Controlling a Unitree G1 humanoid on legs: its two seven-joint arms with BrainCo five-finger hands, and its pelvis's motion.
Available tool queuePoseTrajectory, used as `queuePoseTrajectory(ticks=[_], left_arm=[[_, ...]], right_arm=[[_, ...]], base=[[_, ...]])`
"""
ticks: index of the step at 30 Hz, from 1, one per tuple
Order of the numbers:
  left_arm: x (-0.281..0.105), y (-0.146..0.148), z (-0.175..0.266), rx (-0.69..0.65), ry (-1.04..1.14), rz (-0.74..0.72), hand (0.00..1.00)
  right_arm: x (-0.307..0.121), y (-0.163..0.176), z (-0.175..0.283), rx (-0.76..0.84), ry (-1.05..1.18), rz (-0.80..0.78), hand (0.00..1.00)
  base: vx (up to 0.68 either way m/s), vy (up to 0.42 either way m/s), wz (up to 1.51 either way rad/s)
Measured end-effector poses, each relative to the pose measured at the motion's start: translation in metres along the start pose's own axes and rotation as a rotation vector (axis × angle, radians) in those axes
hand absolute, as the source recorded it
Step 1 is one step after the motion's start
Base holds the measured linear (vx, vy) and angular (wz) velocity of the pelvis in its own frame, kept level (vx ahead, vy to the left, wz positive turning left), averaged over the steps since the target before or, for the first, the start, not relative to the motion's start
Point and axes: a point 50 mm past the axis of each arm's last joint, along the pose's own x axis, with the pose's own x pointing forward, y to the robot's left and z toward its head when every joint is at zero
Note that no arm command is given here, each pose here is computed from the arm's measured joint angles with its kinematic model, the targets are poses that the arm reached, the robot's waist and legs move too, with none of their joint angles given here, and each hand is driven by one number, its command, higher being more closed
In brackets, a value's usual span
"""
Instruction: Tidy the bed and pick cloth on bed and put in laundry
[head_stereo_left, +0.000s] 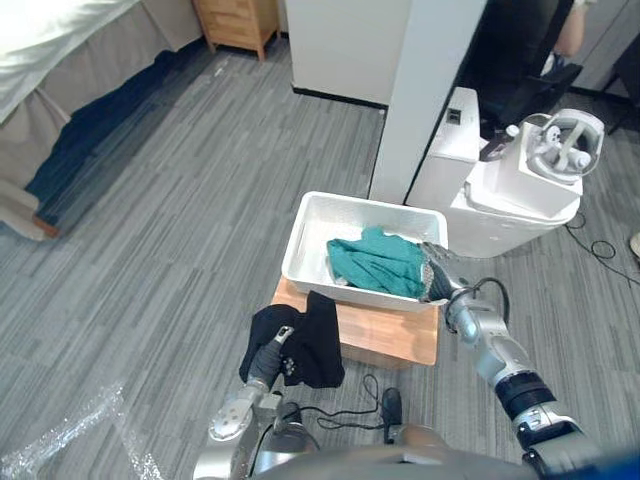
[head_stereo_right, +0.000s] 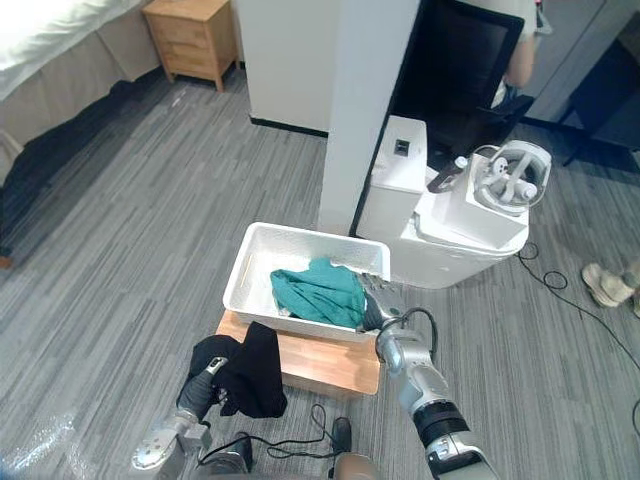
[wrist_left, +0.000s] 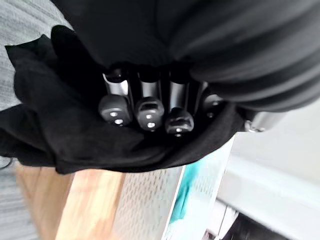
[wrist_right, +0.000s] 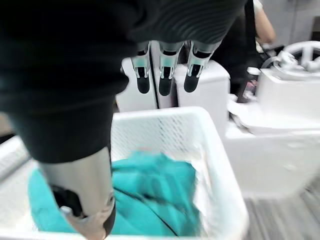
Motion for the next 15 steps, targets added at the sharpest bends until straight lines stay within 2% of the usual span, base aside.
queuePoseTrajectory(ticks=[4, 8, 10, 15], left_arm=[[0.0, -0.002, 0.01, 0.003, -0.044, 0.007, 1.0], [-0.001, -0.004, 0.029, -0.021, -0.137, 0.033, 1.0], [-0.004, 0.0, 0.039, -0.056, -0.189, 0.061, 1.0], [-0.014, 0.018, 0.091, -0.103, -0.423, 0.167, 1.0]], right_arm=[[0.001, 0.003, -0.014, 0.122, 0.11, 0.027, 0.0], [-0.015, 0.013, -0.047, 0.307, 0.272, 0.007, 0.0], [-0.029, 0.024, -0.065, 0.372, 0.362, 0.004, 0.0], [-0.1, 0.081, -0.122, 0.577, 0.746, 0.069, 0.0]], base=[[0.0, 0.0, 0.0], [0.0, -0.002, -0.01], [-0.01, -0.007, -0.04], [-0.04, -0.011, -0.09]])
